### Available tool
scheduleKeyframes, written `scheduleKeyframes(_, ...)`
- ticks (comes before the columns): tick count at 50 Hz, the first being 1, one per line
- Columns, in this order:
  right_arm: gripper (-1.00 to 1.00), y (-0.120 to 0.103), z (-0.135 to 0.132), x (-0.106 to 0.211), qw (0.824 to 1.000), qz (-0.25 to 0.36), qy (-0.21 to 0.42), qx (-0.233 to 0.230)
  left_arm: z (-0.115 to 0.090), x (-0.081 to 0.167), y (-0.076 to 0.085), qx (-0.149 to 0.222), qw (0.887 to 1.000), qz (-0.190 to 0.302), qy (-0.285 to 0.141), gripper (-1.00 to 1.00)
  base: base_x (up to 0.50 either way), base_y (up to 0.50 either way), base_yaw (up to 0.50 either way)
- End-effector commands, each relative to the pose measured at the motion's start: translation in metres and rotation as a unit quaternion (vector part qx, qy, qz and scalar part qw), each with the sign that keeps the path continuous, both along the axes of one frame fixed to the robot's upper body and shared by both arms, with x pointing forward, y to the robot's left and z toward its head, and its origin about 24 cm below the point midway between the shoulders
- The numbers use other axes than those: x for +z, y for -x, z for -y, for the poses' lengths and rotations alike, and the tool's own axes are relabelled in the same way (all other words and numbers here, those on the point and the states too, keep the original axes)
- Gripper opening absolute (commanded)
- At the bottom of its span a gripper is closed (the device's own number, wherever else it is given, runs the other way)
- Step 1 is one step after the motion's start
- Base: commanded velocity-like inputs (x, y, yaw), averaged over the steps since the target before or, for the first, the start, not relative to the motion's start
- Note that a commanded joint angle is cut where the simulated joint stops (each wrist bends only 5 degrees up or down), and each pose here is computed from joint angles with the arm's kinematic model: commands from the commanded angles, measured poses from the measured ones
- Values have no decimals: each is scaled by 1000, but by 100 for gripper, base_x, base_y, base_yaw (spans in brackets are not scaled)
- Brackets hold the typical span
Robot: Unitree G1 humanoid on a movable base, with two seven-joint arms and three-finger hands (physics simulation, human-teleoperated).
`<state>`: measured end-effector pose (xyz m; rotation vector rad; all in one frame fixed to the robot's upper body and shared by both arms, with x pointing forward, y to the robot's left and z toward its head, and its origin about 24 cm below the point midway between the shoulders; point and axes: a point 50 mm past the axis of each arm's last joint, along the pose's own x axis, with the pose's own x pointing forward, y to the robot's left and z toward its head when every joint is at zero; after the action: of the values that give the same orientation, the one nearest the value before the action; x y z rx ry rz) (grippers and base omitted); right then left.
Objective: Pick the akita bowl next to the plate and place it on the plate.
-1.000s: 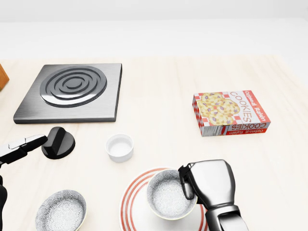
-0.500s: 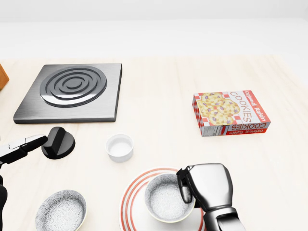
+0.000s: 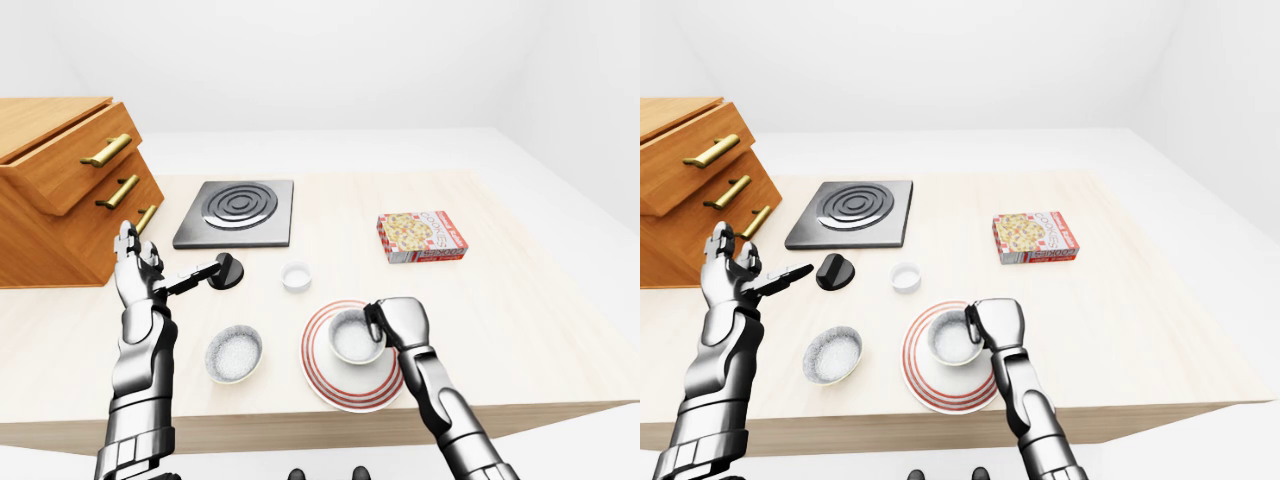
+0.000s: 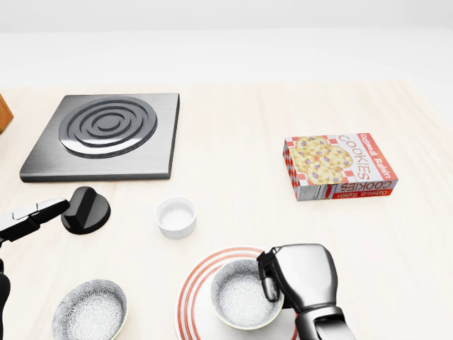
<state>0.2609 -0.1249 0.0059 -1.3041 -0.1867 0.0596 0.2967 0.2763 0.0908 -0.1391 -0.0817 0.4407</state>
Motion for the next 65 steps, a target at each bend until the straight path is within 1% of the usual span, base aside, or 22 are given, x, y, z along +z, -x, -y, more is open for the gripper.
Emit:
scheduleKeyframes(1,-100,-3,5,-6,999,0,-42,-27,0,0,0,0,1000,0,1,100,0,0,0)
scheduleKeyframes(11,-100,-3,5,-6,999,1,-41,-27,0,1,0,0,1000,0,1,100,0,0,0)
scheduleKeyframes(18,-100,-3,6,-2,998,8,-48,-29,0,-1,0,-1,1000,0,0,100,0,0,0)
scheduleKeyframes(21,-100,-2,6,2,998,9,-61,-31,0,0,0,0,1000,1,0,100,0,0,0)
scheduleKeyframes(22,66,1,6,3,997,4,-66,-30,0,0,0,0,1000,1,0,100,0,0,0)
scheduleKeyframes(23,100,2,5,5,997,5,-74,-29,0,0,0,-1,1000,1,0,100,0,0,0)
scheduleKeyframes(33,100,11,5,8,998,-9,-67,-16,0,1,0,0,1000,2,1,100,0,0,0)
scheduleKeyframes(36,100,13,5,7,999,-1,-34,-10,0,1,0,0,1000,2,1,100,0,0,0)
scheduleKeyframes(39,100,16,6,5,1000,-11,-18,-4,0,1,0,0,1000,2,2,100,0,0,0)
scheduleKeyframes(40,100,19,7,5,1000,-12,1,1,0,1,0,0,1000,2,2,100,0,0,0)
scheduleKeyframes(42,100,21,9,10,1000,0,16,2,0,1,0,0,1000,2,2,100,0,0,0)
scheduleKeyframes(43,100,23,11,19,999,18,46,7,-1,1,0,0,1000,2,2,100,0,0,0)
scheduleKeyframes(44,100,26,14,26,998,16,57,9,-1,0,-1,0,1000,3,2,100,0,0,0)
scheduleKeyframes(45,100,28,18,39,996,34,76,6,0,0,-1,0,1000,2,2,100,0,0,0)
scheduleKeyframes(47,100,31,21,47,997,21,70,1,0,0,-1,0,1000,2,1,100,0,0,0)
scheduleKeyframes(48,100,31,23,54,997,33,76,-3,0,0,-1,0,1000,2,2,100,0,0,0)
scheduleKeyframes(53,100,34,29,81,998,38,47,-12,0,0,-1,0,1000,1,2,100,0,0,0)
scheduleKeyframes(55,100,33,36,89,997,46,53,-22,0,1,-1,-1,1000,1,2,100,0,0,0)
scheduleKeyframes(57,100,32,39,97,997,51,41,-26,0,1,-1,-1,1000,0,3,100,0,0,0)
scheduleKeyframes(58,100,32,41,102,996,59,52,-31,0,0,-1,-1,1000,0,2,100,0,0,0)
scheduleKeyframes(59,100,32,44,110,996,65,41,-33,1,0,-1,-1,1000,0,3,100,0,0,0)
scheduleKeyframes(65,100,34,51,130,996,79,23,-34,1,0,-1,-2,1000,0,2,100,0,0,0)
